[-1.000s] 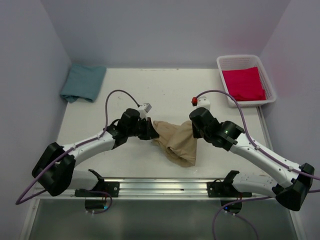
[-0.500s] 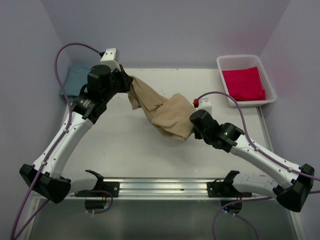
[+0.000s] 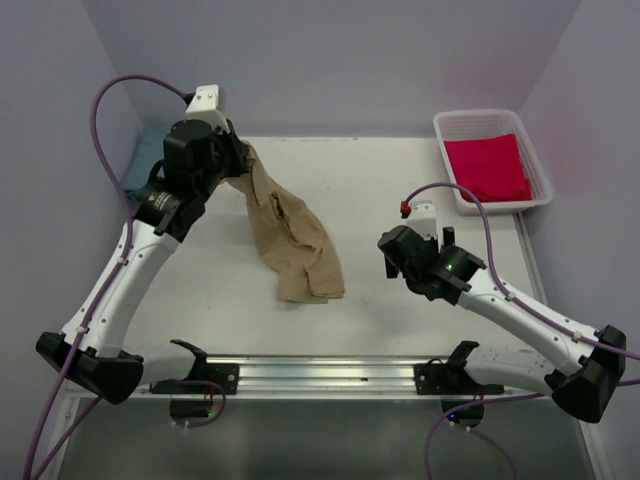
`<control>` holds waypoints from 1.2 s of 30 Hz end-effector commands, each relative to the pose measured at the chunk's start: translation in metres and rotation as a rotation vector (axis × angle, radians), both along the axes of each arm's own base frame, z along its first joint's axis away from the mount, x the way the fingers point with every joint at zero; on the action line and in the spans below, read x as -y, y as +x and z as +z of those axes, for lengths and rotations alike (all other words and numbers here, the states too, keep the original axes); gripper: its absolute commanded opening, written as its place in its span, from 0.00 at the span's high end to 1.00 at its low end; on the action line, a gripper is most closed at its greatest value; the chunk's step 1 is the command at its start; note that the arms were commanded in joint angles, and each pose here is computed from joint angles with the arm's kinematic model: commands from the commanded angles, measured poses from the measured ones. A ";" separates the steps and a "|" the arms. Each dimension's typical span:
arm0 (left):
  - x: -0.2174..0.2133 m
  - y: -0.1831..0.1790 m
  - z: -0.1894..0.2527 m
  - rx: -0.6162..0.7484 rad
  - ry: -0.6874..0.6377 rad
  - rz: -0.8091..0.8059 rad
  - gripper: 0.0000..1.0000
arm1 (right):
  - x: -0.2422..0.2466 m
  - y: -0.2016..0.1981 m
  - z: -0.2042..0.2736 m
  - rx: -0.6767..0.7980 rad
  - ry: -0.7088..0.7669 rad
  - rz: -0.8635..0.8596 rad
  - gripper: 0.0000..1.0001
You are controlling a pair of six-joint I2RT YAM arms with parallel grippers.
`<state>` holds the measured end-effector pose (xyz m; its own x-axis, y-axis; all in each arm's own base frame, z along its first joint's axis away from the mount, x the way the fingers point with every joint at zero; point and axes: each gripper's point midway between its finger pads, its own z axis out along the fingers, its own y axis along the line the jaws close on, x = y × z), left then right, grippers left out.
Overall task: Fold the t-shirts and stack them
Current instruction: Flatten out the tshirt
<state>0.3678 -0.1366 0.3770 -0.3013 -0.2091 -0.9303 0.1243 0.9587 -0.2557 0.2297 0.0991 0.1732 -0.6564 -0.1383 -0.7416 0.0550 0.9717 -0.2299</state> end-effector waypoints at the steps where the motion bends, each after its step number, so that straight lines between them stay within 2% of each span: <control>1: 0.001 -0.006 0.037 0.085 -0.035 -0.035 1.00 | -0.003 0.011 0.034 0.127 0.087 -0.035 0.01; 4: 0.006 -0.010 0.046 0.094 -0.049 -0.068 1.00 | -0.029 0.021 0.049 0.160 0.191 0.049 0.06; 6: 0.009 -0.012 0.053 0.098 -0.056 -0.084 1.00 | -0.067 0.029 0.054 0.170 0.309 0.184 0.15; 7: 0.011 -0.014 0.056 0.098 -0.060 -0.103 1.00 | -0.080 0.031 0.054 0.168 0.340 0.224 0.28; 8: 0.013 -0.016 0.056 0.090 -0.061 -0.113 1.00 | -0.099 0.035 0.060 0.181 0.399 0.280 0.35; 9: 0.014 -0.018 0.062 0.099 -0.067 -0.124 1.00 | -0.112 0.040 0.049 0.147 0.397 0.304 0.48; 11: 0.017 -0.022 0.065 0.093 -0.069 -0.147 0.90 | -0.139 0.046 0.049 0.115 0.441 0.374 0.54; 12: 0.016 -0.023 0.064 0.090 -0.069 -0.147 0.87 | -0.152 0.053 0.025 0.048 0.416 0.382 0.60; 14: 0.016 -0.026 0.060 0.075 -0.069 -0.147 0.80 | -0.172 0.062 0.015 0.008 0.437 0.411 0.63; 23: 0.002 -0.042 0.051 0.076 -0.072 -0.107 0.78 | -0.236 0.067 -0.059 -0.195 0.533 0.506 0.69; 29: 0.000 -0.042 0.045 0.070 -0.066 -0.100 0.78 | -0.246 0.058 -0.087 -0.275 0.566 0.522 0.78; 33: 0.002 -0.044 0.041 0.072 -0.079 -0.110 0.78 | -0.247 0.052 -0.101 -0.319 0.571 0.525 0.80; 36: 0.023 -0.047 0.019 0.020 -0.093 -0.218 0.76 | -0.243 0.048 -0.102 -0.324 0.561 0.520 0.79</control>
<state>0.3247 -0.1466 0.4000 -0.3138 -0.2240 -0.9227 0.2624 0.9135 -0.3110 0.2765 0.3345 0.0636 -0.8065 -0.1727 -0.5655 -0.4121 0.8500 0.3281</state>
